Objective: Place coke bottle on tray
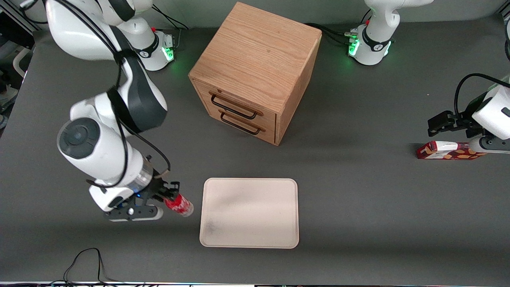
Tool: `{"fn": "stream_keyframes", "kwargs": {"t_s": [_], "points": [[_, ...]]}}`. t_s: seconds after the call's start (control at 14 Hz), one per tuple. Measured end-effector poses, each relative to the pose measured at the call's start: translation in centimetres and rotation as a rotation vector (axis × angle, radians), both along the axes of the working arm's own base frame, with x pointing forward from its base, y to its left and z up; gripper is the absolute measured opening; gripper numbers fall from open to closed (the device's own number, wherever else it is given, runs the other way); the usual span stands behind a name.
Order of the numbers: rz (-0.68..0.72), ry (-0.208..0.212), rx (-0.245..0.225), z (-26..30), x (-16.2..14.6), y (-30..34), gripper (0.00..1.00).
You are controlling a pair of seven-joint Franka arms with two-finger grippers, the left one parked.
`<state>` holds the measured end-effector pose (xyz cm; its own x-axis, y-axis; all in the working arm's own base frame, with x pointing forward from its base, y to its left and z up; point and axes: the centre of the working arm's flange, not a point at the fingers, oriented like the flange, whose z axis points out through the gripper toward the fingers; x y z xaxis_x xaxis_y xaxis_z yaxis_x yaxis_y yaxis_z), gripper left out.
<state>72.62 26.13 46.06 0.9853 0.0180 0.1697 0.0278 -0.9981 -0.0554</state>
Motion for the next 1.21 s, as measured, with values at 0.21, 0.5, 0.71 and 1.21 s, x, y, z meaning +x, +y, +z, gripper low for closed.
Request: {"fn": "stream_keyframes", "kwargs": {"t_s": [0.21,0.5,0.71,1.21], "points": [[0.028,-0.021,0.011,-4.8,1.3,1.2,0.32],[0.042,-0.033,0.020,-10.7,2.4,2.3,0.32],[0.045,-0.055,0.032,-13.2,2.9,2.7,0.32],[0.055,-0.077,0.045,-14.0,2.8,3.5,0.68]]}}
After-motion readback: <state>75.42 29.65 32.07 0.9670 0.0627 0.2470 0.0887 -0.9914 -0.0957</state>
